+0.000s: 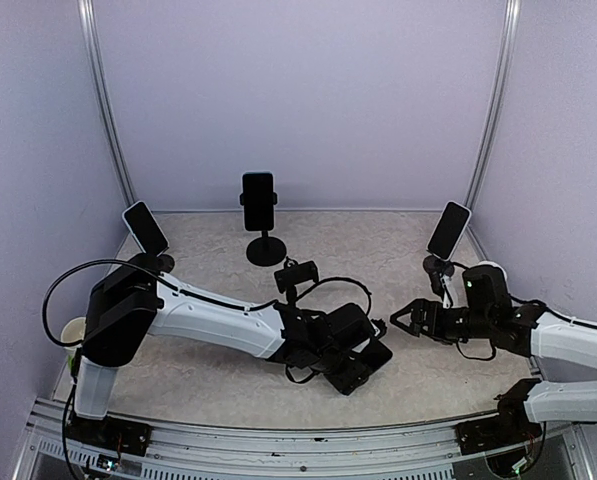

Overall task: Place the phone on the phone stand
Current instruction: Pick up the phone from the center of the board, then pass from the left arm to the right

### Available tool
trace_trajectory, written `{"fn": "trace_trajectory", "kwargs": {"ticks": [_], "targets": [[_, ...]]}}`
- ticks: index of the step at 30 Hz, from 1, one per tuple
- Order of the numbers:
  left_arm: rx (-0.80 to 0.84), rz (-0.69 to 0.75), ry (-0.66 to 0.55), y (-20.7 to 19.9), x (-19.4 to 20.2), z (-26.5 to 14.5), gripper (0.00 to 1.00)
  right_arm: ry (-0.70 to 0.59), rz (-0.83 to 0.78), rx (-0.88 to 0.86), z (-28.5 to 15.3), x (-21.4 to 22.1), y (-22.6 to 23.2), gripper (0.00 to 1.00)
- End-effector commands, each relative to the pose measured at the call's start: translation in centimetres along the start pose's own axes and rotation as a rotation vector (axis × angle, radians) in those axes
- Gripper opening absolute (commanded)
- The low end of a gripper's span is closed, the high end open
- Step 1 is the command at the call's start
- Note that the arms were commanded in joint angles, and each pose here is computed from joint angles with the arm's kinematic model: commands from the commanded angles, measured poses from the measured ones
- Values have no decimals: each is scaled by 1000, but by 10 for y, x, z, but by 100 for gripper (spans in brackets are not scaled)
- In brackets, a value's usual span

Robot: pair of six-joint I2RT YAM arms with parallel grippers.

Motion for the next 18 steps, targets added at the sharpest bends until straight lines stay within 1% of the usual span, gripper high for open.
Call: {"fn": "trace_trajectory", "kwargs": {"ticks": [1, 9, 18], "targets": [[-4, -19, -119, -1, -26, -30, 64, 2, 34, -34, 3, 1, -4, 100], [-7, -25, -165, -1, -36, -43, 63, 8, 67, -74, 5, 2, -7, 100], [-2, -29, -225, -1, -49, -62, 64, 44, 83, -175, 11, 4, -3, 98]]}}
Point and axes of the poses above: each gripper's point midway between its finger pads, its own z axis out along the fingers, its own y axis along the line the jaws close on, x = y × z, the point moved 9 cm from there along -z, back along the fingers, and after that the axes turned 2 degrees about z, right-handed, at the moved point
